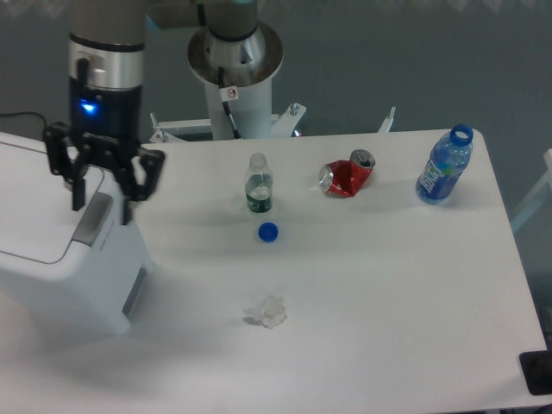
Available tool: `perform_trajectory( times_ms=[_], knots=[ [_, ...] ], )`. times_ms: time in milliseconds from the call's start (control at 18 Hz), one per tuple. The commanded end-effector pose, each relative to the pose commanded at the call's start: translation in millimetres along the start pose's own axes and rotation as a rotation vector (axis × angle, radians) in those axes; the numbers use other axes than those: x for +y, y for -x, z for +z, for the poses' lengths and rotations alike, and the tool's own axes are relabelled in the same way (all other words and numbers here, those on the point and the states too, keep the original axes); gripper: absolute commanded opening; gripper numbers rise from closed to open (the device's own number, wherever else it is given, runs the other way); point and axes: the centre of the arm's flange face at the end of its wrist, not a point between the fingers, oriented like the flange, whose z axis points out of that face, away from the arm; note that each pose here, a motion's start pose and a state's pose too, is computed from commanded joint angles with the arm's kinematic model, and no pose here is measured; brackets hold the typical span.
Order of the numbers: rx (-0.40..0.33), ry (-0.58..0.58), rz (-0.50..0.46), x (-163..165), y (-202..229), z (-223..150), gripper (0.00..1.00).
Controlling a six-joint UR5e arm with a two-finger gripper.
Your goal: Close the trash can
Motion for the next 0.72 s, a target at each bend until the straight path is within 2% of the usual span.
perform_trajectory(
  times_ms=[167,333,611,722],
  knots=[
    [-0.035,0.037,-0.021,14,58,17,1.0],
    [-0.058,0.078,0.004,33,117,33,1.0],
    [-0.068,0.231,0.218,73,189,88,1.0],
    [-0.036,0.274,0.293,89,218,113,1.0]
  ],
)
